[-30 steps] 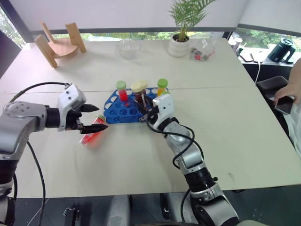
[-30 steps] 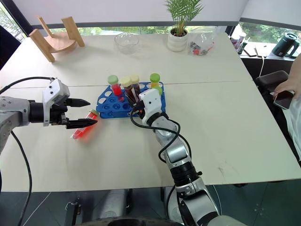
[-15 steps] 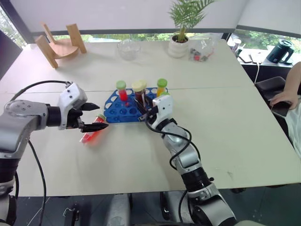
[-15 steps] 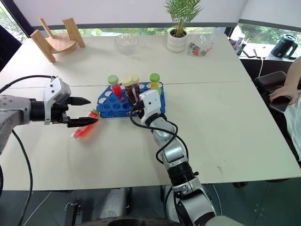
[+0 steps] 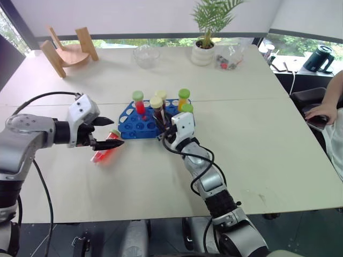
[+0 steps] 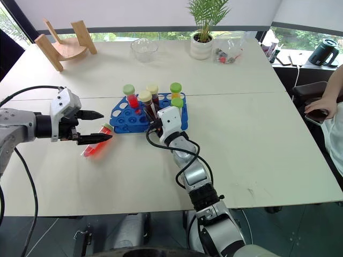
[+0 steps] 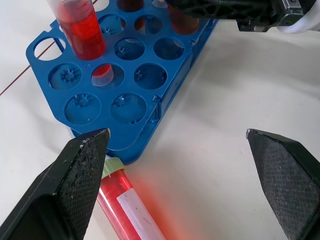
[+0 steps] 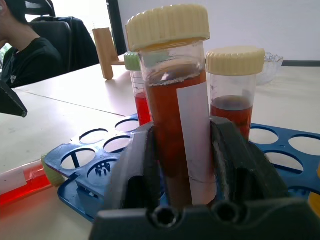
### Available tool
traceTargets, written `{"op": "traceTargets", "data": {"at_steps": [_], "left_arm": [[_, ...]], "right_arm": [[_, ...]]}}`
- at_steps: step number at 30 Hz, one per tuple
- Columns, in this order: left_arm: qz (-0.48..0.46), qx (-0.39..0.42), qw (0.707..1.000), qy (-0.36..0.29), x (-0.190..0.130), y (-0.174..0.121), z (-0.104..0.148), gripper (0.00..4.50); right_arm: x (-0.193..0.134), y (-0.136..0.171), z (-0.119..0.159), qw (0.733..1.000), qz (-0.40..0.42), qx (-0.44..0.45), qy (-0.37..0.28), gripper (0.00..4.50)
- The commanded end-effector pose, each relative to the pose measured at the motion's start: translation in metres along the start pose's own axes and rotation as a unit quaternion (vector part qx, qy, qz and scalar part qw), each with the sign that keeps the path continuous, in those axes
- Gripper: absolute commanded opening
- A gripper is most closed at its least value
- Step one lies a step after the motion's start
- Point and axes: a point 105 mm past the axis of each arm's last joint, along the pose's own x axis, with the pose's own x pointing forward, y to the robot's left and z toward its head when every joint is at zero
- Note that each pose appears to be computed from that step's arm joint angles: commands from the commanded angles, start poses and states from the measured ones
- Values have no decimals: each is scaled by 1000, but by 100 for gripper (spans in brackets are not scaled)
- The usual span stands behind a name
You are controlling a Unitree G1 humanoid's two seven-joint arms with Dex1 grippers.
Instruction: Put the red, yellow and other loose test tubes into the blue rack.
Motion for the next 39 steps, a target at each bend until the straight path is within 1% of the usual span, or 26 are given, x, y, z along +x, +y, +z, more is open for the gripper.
{"op": "traceTargets", "data": {"at_steps": [1, 2, 3, 5, 6, 7, 9, 12, 13, 14, 15, 16, 19, 21, 23, 26, 28, 31, 33, 35, 36, 39], "left_arm": [[11, 12, 1000, -11, -9, 3, 8, 450], [13, 13, 1000, -12, -10, 4, 8, 450], [22, 12, 1000, -13, -14, 7, 9, 450], [56, 7, 998, -10, -21, 17, 12, 450], [66, 1, 998, 1, -24, 22, 11, 450], [72, -3, 997, 9, -26, 25, 10, 450], [78, -12, 996, 33, -31, 31, 9, 450], [97, -18, 991, 86, -37, 42, 5, 450], [92, -27, 989, 116, -37, 43, 2, 450], [95, -50, 984, 141, -33, 47, 0, 450], [96, -66, 981, 157, -30, 49, -1, 450], [80, -82, 977, 180, -25, 47, -3, 450], [40, -123, 967, 219, -9, 41, -3, 450], [34, -137, 958, 248, -1, 43, -6, 450], [37, -138, 950, 278, 5, 48, -12, 450], [38, -164, 937, 306, 13, 53, -19, 450], [30, -185, 926, 329, 16, 51, -27, 450], [7, -166, 918, 359, 20, 47, -37, 450], [8, -170, 915, 367, 27, 46, -41, 450], [6, -164, 916, 366, 36, 46, -43, 397], [3, -161, 916, 366, 39, 45, -43, 363], [-1, -163, 916, 367, 46, 44, -47, 213]], "right_arm": [[-3, -1, 26, 999, 7, -15, -44, 383], [-5, -2, 31, 999, 11, -18, -50, 432], [-7, -2, 40, 998, 19, -23, -62, 432], [-16, 0, 68, 994, 52, -23, -91, 432], [-22, 2, 81, 992, 78, -24, -99, 432], [-25, 5, 88, 990, 96, -24, -101, 432], [-40, 6, 102, 985, 150, -4, -86, 432], [-61, 10, 113, 971, 233, 7, -52, 432], [-73, 10, 113, 960, 277, 11, -25, 432], [-89, 12, 111, 942, 336, 15, 13, 432], [-100, 13, 111, 926, 374, 20, 41, 432], [-112, 15, 110, 905, 418, 24, 73, 432], [-137, 21, 106, 856, 497, 30, 139, 432], [-143, 23, 105, 839, 519, 25, 159, 432], [-144, 24, 105, 834, 527, 22, 165, 432], [-138, 23, 103, 837, 521, 12, 167, 432], [-133, 23, 102, 844, 511, 7, 162, 432], [-126, 18, 101, 862, 484, 1, 151, 432], [-124, 17, 103, 869, 473, 0, 144, 432], [-121, 16, 103, 875, 464, -5, 140, 441], [-120, 16, 103, 877, 460, -7, 139, 441], [-117, 14, 102, 881, 452, -12, 140, 441]]}}
